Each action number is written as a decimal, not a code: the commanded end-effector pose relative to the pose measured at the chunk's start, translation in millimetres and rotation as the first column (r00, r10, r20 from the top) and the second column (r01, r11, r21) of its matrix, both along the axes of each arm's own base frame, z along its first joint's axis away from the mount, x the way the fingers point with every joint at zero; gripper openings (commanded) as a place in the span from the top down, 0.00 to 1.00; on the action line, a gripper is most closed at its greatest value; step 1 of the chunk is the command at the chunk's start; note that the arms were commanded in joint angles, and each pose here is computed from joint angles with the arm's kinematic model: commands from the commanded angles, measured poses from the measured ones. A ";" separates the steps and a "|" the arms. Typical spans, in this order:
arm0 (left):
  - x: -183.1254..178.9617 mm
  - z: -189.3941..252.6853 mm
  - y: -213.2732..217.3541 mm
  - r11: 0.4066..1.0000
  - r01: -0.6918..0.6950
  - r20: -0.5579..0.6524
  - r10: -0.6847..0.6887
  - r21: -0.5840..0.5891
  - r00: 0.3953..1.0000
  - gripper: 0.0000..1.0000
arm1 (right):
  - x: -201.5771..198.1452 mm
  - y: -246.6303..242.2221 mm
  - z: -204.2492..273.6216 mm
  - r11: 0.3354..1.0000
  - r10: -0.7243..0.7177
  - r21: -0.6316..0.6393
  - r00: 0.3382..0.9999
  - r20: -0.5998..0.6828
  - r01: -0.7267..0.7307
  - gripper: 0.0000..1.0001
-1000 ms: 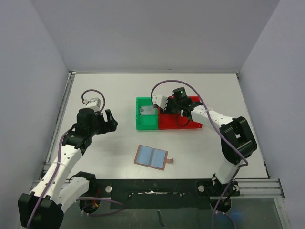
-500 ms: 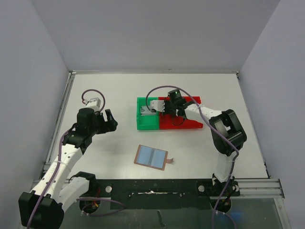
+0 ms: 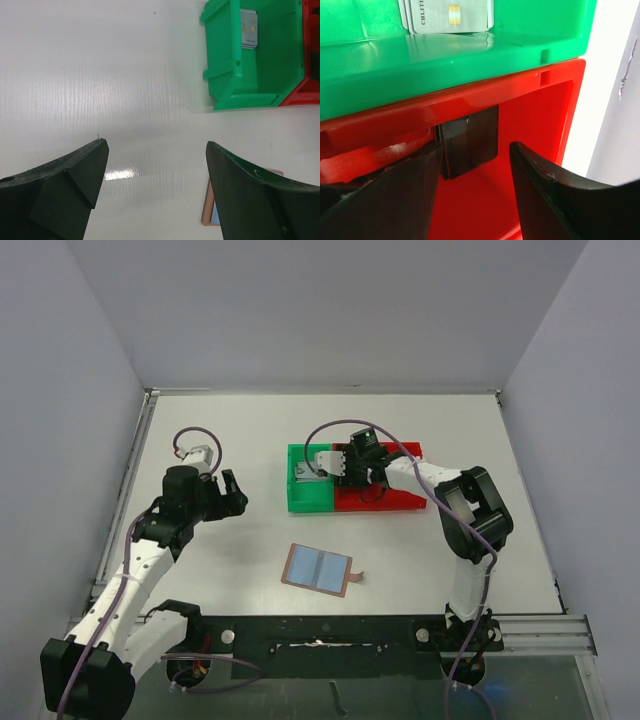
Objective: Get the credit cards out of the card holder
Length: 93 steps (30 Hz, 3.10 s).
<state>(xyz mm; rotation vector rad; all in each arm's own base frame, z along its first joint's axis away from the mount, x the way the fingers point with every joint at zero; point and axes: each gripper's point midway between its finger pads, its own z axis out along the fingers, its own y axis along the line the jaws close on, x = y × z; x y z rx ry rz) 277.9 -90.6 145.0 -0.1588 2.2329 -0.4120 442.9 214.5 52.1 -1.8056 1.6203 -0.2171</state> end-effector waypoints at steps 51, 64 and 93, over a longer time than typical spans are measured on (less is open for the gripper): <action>-89.8 -73.1 -147.1 0.881 0.276 -0.302 -0.402 -0.383 0.864 0.42 | -295.4 56.6 -9.8 -0.175 -0.378 0.077 0.005 -0.926 0.982 0.55; -96.4 -95.1 -152.9 0.891 0.281 -0.342 -0.404 -0.357 0.848 0.47 | -295.6 57.2 -24.7 -0.163 -0.380 0.051 -0.015 -0.925 0.985 0.59; -96.7 -81.8 -139.2 0.943 0.187 -0.319 -0.274 -0.276 0.907 0.80 | -272.9 59.3 1.1 0.062 -0.380 0.086 0.103 -0.919 0.994 0.54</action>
